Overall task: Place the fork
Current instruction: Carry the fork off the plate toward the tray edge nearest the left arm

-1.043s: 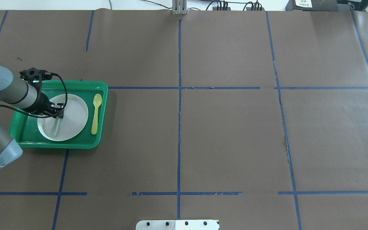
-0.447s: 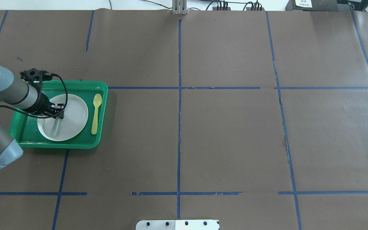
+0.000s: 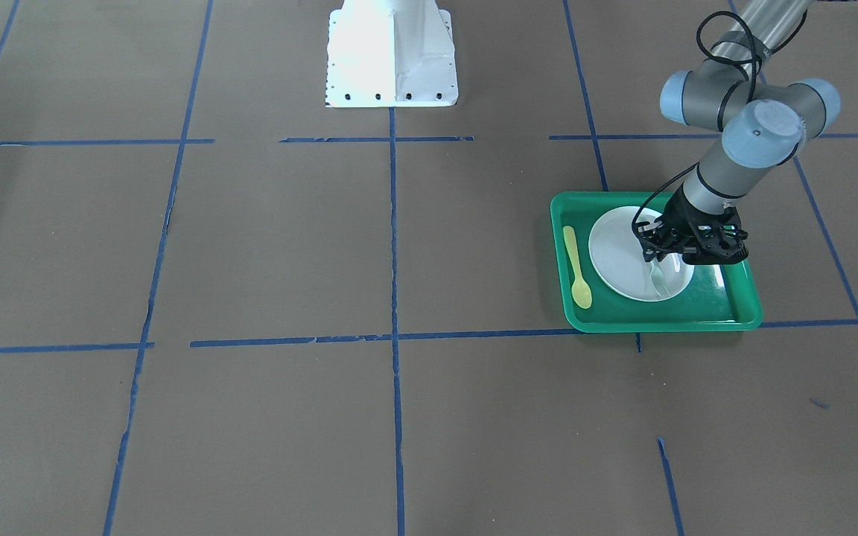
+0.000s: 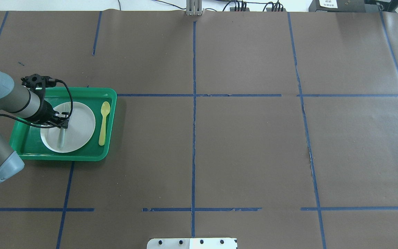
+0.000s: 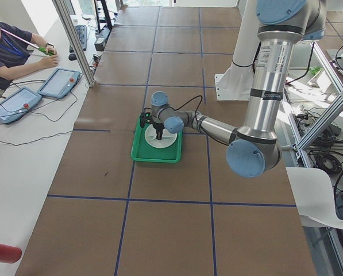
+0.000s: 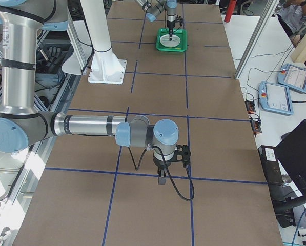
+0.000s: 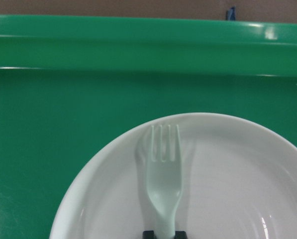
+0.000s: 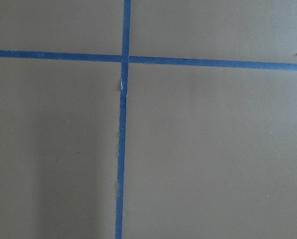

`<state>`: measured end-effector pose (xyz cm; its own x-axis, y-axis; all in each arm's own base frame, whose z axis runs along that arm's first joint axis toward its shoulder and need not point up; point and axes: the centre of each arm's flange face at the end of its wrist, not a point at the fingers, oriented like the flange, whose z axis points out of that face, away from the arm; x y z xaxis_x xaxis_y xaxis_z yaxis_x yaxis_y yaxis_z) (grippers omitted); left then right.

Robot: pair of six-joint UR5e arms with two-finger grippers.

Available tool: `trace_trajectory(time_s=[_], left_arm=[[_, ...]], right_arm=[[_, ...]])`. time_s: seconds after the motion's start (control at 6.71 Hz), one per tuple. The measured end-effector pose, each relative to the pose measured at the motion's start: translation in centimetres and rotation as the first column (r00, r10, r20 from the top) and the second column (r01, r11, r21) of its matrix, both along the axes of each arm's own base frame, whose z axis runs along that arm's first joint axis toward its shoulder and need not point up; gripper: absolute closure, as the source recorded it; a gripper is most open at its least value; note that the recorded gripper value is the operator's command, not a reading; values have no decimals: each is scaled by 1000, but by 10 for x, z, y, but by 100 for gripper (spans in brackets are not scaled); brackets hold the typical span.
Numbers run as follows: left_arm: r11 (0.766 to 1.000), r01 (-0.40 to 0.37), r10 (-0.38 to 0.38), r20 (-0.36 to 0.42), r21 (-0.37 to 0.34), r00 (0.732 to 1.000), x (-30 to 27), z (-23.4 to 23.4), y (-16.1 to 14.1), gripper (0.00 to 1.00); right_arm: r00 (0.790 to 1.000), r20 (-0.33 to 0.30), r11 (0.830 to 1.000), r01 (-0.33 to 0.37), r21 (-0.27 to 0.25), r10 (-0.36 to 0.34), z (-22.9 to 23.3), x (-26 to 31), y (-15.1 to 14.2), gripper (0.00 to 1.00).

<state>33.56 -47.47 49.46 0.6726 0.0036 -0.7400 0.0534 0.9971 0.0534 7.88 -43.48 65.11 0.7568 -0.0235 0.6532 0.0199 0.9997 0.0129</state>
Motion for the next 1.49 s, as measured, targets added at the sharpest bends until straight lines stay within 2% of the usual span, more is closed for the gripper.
trace_trajectory(time_s=[0.45, 1.04, 1.49], left_arm=[[1000, -1, 1, -10, 21, 1000, -42, -17, 30, 100], [998, -20, 15, 63, 66, 998, -86, 27, 16, 100], [999, -26, 22, 90, 40, 996, -81, 58, 4, 100]], right_arm=[[1000, 0, 1000, 0, 0, 0, 0, 0, 0, 0], [1000, 0, 1000, 0, 0, 0, 0, 0, 0, 0], [1000, 0, 1000, -1, 0, 1, 0, 0, 0, 0]])
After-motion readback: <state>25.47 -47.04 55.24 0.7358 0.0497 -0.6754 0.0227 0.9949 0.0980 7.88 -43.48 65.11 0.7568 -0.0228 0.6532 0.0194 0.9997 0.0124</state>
